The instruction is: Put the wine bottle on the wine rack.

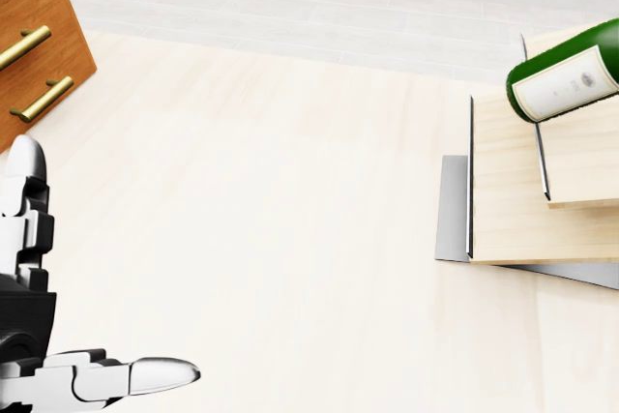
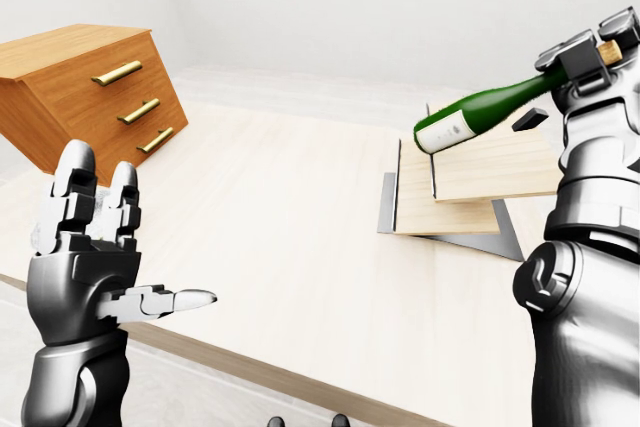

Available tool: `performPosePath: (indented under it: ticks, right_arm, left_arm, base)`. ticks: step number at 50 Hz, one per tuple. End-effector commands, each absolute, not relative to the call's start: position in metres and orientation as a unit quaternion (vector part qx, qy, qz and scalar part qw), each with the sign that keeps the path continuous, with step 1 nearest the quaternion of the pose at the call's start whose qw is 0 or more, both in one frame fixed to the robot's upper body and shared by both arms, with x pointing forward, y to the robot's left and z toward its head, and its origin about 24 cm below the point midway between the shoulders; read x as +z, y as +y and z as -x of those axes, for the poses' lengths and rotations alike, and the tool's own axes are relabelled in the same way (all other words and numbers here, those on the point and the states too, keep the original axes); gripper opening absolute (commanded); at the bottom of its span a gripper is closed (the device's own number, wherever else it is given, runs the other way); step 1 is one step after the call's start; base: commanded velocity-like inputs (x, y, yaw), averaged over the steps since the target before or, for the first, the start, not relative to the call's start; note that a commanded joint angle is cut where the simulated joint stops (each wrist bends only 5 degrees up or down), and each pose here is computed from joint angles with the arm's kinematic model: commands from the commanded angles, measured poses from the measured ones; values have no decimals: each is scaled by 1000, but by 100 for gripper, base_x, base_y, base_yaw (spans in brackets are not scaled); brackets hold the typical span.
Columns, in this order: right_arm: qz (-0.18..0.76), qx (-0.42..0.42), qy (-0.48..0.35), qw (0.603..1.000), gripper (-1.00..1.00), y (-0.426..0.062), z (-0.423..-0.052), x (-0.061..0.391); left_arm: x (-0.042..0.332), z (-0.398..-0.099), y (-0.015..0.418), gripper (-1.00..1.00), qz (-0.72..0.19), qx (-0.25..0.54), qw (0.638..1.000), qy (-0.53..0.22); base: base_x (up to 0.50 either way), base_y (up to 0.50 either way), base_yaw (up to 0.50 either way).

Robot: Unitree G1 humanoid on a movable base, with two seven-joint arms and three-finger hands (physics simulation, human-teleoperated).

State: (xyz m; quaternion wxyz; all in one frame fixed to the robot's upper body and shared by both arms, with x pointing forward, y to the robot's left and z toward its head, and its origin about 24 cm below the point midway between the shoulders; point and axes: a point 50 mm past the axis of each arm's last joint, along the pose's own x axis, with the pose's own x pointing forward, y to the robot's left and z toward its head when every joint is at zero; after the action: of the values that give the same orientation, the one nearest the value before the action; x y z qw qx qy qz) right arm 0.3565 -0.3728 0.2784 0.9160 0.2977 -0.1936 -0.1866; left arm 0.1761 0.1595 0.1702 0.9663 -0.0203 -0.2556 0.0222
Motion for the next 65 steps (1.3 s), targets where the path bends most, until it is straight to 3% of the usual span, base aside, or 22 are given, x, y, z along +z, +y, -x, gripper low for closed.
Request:
performPosePath:
  ticks: [1,30,65]
  right_arm:
    - [-262,-230,-120,930,-100,-378,-356,239]
    - [-236,-277,-120,924,-100,-413,-328,231]
    - [-238,-288,-103,922,-100,-416,-325,220]
  left_arm:
    - [169,-176,159,100,20,21,967,-253]
    - [171,-180,155,100,20,18,966,-259]
    - [173,-180,153,100,20,15,964,-264]
  base:
    - [0,0,0]
    - [0,0,0]
    - [0,0,0]
